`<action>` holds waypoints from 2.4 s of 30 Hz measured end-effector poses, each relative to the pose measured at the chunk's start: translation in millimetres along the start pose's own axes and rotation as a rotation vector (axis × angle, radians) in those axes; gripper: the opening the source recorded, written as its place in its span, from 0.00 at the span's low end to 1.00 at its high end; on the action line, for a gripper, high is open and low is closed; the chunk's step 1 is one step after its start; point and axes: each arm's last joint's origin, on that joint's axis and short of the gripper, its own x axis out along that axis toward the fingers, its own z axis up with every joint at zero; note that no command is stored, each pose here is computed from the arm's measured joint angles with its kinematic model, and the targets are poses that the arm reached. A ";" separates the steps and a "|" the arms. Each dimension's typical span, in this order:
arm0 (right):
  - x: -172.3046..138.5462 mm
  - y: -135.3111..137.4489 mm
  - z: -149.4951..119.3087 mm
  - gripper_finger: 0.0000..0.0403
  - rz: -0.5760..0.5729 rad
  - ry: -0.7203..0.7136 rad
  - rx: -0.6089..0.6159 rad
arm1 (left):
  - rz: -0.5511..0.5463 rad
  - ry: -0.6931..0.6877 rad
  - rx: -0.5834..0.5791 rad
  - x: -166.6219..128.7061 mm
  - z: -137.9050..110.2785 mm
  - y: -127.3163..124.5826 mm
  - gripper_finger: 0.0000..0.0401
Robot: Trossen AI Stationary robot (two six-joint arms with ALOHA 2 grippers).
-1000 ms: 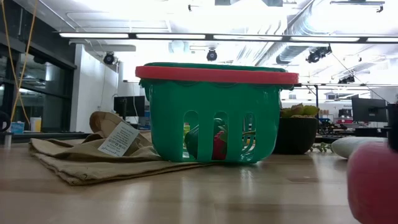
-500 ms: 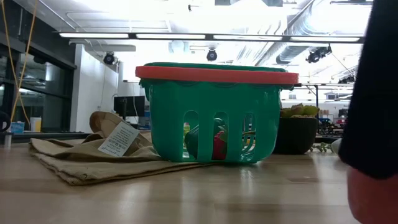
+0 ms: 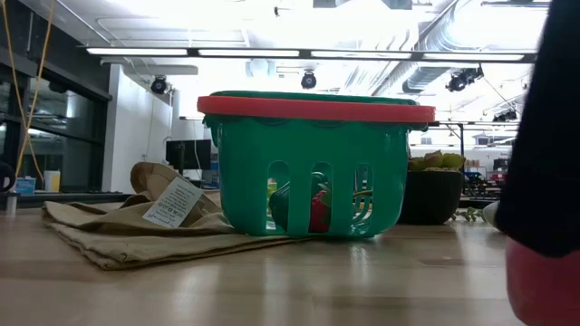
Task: Pick and placing Produce into tupperware
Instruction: Put the pink peach into the green basket
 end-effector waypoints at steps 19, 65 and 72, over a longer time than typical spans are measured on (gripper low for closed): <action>9.7 2.1 -6.4 0.55 -0.006 0.033 -0.008 | 0.000 0.000 -0.007 0.0 0.0 -0.1 0.20; -13.7 -2.4 -2.6 0.32 -0.038 -0.064 -0.002 | 0.000 0.000 0.007 0.0 0.0 -0.1 0.20; -40.3 -8.5 -0.7 0.32 -0.002 -0.077 0.019 | 0.000 0.000 0.020 0.0 0.0 0.0 0.20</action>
